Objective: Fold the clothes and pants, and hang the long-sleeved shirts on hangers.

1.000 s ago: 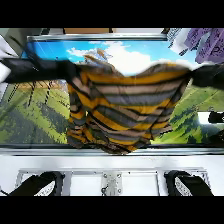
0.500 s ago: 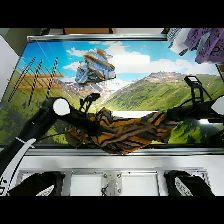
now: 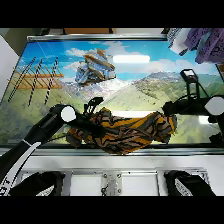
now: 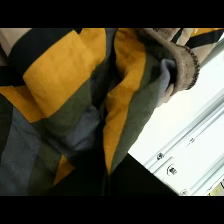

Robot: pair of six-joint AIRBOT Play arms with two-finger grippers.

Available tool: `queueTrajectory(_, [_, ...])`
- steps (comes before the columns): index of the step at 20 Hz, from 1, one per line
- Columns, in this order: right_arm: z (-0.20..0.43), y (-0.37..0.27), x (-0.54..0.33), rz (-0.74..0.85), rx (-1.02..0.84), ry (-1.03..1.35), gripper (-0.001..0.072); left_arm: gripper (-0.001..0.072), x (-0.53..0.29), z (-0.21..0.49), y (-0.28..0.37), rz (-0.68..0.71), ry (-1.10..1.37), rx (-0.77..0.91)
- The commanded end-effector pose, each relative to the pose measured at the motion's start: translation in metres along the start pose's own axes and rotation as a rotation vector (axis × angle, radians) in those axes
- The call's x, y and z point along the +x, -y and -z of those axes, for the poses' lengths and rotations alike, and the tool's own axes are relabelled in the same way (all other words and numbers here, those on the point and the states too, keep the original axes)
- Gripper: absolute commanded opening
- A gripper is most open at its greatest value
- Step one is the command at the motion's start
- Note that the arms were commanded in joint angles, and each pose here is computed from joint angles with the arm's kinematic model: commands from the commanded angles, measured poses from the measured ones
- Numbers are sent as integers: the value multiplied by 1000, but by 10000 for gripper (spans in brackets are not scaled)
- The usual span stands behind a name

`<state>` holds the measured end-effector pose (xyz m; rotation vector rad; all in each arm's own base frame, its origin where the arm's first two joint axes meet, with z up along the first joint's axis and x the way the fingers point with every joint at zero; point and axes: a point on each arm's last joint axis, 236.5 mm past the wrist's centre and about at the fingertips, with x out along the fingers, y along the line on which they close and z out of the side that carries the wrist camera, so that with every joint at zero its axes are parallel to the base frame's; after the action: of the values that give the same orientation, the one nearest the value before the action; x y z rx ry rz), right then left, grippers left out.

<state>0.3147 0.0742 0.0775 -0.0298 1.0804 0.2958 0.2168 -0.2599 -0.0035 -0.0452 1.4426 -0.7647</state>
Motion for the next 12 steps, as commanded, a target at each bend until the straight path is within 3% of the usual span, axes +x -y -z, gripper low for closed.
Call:
queueTrajectory(1, [43,-50,10,-46,-119,-136,382,10,6,-5,-3,-5,9,-8])
queueTrajectory(2, [59,-55,20,-5,-125,-180,331,10,9,-4,-5,-6,-1,-12])
queueTrajectory(5, [98,-56,47,155,-55,-262,327,10,15,2,-8,-7,-38,-23])
queueTrajectory(7, [108,-67,66,168,-62,-279,335,11,16,4,-8,-8,-48,-24])
queueTrajectory(9, [108,-77,82,153,-87,-287,660,11,15,4,-8,-7,-48,-24])
queueTrajectory(12, [110,-70,103,206,-27,-300,654,10,15,5,-8,-6,-53,-24])
